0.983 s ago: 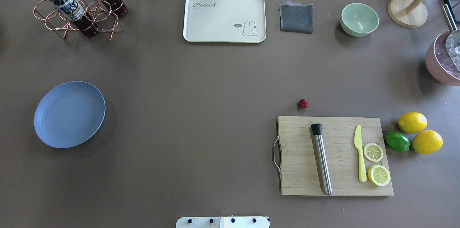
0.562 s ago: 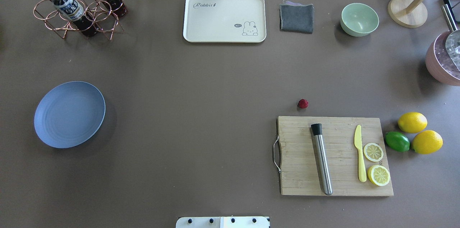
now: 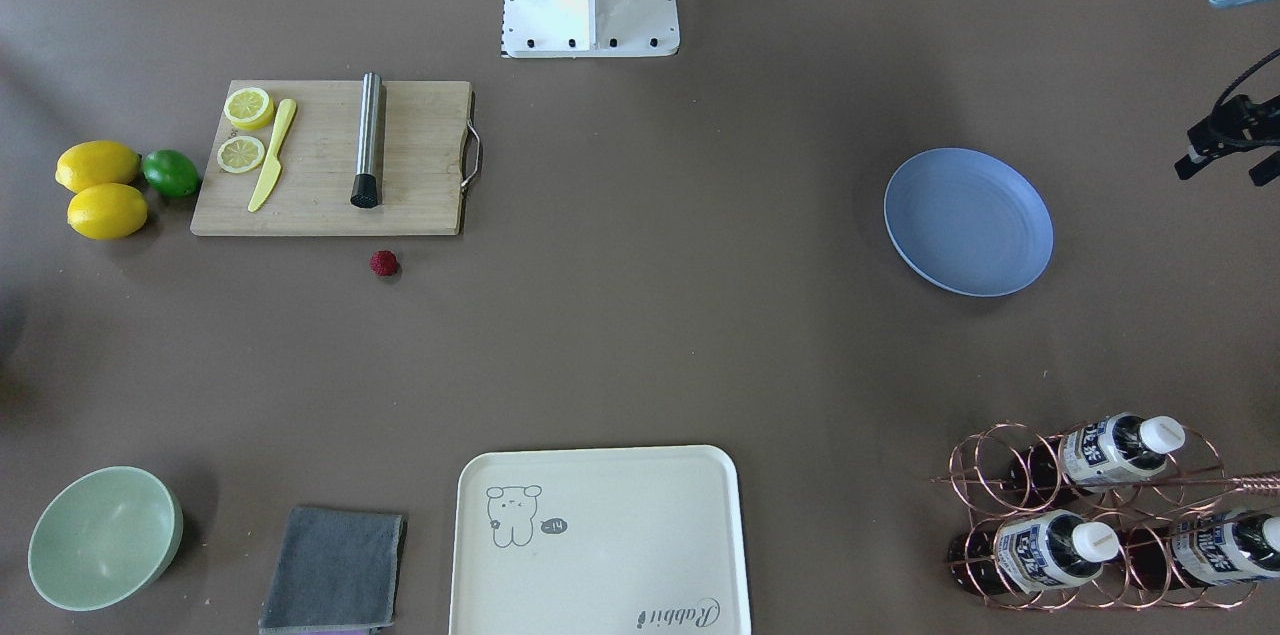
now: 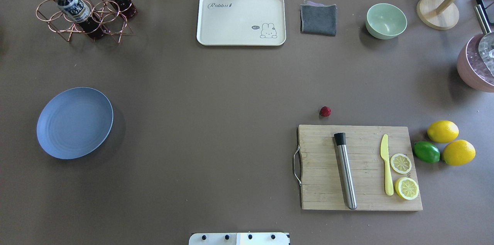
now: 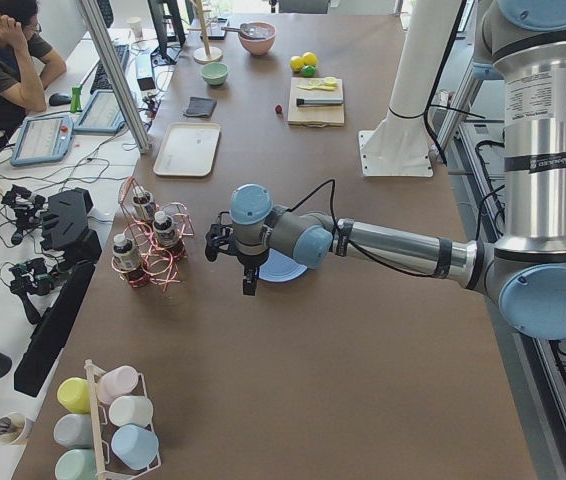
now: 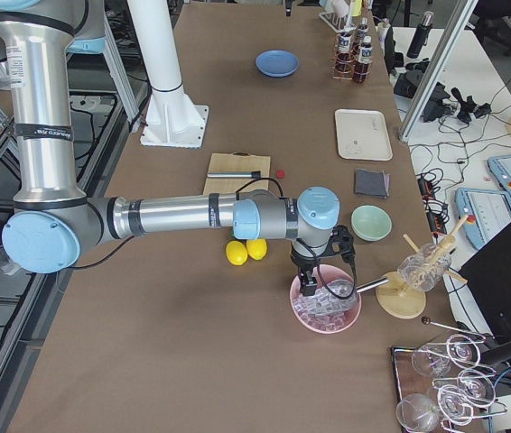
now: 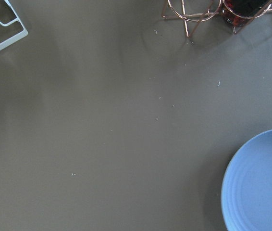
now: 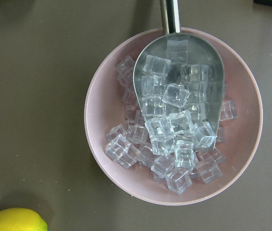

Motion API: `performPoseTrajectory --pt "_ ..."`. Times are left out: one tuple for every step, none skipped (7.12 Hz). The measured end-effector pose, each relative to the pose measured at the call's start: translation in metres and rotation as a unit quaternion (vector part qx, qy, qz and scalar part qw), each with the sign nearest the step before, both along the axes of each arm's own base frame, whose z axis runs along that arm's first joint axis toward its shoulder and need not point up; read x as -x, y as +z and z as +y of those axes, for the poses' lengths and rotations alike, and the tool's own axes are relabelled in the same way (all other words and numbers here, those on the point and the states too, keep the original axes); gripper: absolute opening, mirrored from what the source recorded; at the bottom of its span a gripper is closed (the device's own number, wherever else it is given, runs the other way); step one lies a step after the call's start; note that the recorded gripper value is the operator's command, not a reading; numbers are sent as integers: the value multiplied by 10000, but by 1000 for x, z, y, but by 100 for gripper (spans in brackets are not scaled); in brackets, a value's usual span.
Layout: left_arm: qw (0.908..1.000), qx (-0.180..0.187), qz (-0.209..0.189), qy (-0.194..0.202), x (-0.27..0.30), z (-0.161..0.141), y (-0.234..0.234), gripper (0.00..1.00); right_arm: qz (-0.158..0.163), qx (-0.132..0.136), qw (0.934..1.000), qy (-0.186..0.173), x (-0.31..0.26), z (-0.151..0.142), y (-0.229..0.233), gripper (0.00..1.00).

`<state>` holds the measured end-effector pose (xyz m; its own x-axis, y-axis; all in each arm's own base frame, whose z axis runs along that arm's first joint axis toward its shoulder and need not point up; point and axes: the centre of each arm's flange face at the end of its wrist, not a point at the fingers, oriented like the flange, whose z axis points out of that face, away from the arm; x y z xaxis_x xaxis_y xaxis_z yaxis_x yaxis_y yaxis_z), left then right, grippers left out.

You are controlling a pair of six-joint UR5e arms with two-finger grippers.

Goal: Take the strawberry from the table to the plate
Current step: 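Lower the left gripper to the blue plate's rim and grip it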

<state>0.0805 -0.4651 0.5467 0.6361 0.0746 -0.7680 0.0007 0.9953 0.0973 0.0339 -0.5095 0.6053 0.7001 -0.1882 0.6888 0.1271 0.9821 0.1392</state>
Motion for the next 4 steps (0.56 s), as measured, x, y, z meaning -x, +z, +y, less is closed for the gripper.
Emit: performPoseTrajectory --pt "9999 57 -78 75 -33 2 -1 97 -11 -3 10000 -40 4 -1 -1 100" --pt "9998 172 -137 4 -63 5 0 94 -13 -3 10000 -82 9 -1 -1 100" --pt "9998 197 -97 -38 -89 9 5 93 -12 3 9999 -124 13 -1 0 100" --pt "9999 158 -69 -17 -106 11 16 90 -12 10 9999 -154 16 -1 0 100"
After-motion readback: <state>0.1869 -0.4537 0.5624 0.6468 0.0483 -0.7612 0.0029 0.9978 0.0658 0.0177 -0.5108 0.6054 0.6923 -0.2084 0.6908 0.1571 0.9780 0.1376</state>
